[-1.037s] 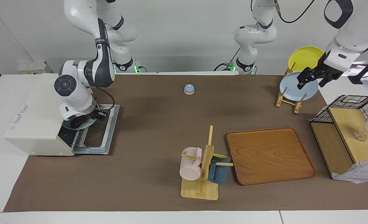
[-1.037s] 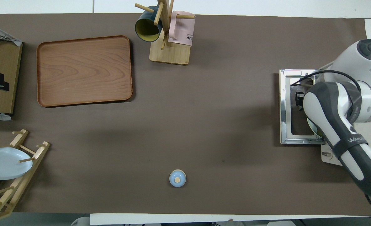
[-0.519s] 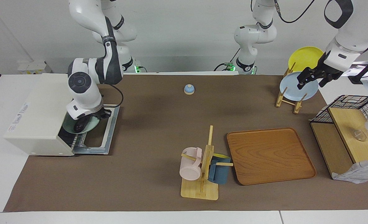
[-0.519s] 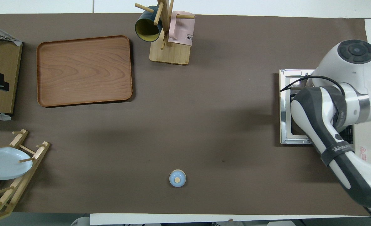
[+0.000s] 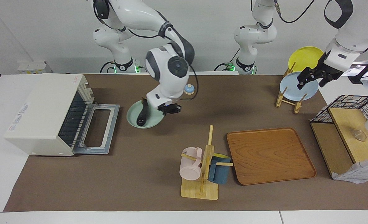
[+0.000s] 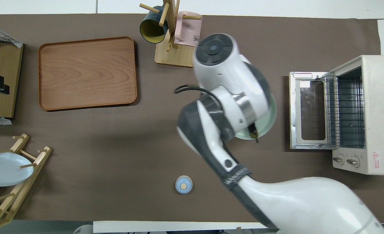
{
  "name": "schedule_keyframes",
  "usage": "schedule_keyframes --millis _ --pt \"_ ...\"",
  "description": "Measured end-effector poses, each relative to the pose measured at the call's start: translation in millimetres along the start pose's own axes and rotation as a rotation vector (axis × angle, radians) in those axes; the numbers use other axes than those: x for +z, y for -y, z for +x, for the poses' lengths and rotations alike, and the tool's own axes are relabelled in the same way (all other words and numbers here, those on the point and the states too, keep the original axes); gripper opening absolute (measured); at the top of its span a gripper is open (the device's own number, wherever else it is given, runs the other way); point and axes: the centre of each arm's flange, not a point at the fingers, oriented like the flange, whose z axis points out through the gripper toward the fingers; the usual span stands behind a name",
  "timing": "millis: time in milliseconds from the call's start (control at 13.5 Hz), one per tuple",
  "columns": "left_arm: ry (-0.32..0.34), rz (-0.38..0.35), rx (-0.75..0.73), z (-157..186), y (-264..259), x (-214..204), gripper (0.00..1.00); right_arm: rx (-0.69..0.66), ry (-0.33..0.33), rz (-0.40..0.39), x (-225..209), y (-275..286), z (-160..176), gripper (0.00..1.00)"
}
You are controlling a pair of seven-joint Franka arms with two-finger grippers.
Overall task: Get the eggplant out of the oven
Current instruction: 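Pull the green plate with eggplant out of the oven with the right gripper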
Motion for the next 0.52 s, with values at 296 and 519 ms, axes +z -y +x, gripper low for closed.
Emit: schedule_keyframes --millis 296,519 --pt "0.082 0.003 0.005 -10.3 -2.5 6.6 1.00 0.138 -0.037 0.145 67.2 105.7 -21.9 0.03" --pt "0.096 0.004 -0.020 -14.5 -3.9 6.9 1.00 0.174 -0.043 0.231 74.8 116.9 -13.9 0.26"
